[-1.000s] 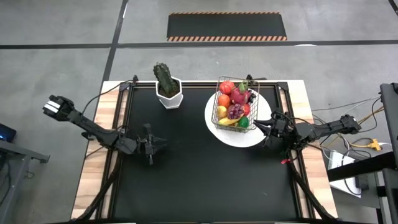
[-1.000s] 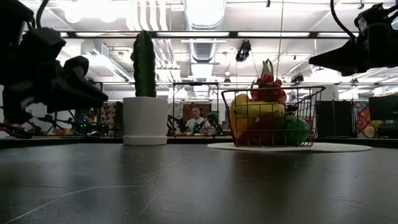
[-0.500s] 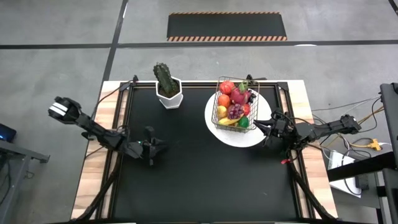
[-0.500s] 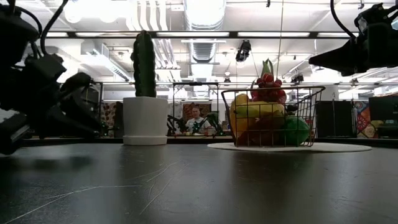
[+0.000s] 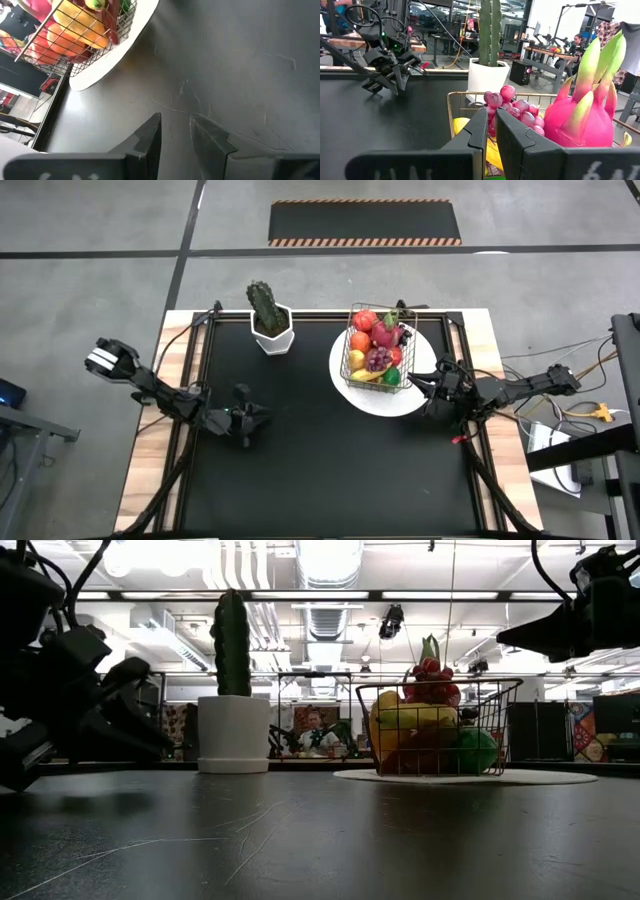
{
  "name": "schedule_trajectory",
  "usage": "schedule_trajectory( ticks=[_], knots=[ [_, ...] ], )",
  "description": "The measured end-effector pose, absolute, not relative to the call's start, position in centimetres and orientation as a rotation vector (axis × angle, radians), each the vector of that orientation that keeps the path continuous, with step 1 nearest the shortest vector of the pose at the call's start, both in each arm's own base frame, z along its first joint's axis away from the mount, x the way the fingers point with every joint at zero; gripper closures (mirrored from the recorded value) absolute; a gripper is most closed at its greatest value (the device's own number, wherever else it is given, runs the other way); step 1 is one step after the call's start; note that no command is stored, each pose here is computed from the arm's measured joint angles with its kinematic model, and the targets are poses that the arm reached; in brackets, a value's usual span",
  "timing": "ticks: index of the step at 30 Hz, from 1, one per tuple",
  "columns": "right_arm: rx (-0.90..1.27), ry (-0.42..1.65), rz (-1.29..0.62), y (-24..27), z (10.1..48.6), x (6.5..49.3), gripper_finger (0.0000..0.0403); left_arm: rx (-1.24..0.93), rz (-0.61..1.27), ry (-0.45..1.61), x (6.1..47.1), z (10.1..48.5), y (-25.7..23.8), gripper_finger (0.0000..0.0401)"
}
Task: Build produce basket
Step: Return to Home Position
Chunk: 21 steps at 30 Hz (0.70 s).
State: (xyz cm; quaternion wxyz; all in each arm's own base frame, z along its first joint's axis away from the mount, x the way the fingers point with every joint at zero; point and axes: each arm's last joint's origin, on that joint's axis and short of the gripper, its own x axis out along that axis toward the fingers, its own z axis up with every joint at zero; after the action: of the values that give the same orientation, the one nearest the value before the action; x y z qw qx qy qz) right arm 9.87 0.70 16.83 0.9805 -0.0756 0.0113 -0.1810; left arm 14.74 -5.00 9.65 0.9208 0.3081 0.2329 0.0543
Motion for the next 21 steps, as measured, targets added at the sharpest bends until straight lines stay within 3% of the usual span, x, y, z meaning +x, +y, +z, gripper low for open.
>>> schedule_trajectory(
  ticks=[21],
  knots=[
    [-0.152, 0.023, -0.364, 0.7, 16.83, 9.87, 0.0376, 0.594, 0.126, 0.413, 15.45, 10.5, -5.32, 0.0315]
  ],
)
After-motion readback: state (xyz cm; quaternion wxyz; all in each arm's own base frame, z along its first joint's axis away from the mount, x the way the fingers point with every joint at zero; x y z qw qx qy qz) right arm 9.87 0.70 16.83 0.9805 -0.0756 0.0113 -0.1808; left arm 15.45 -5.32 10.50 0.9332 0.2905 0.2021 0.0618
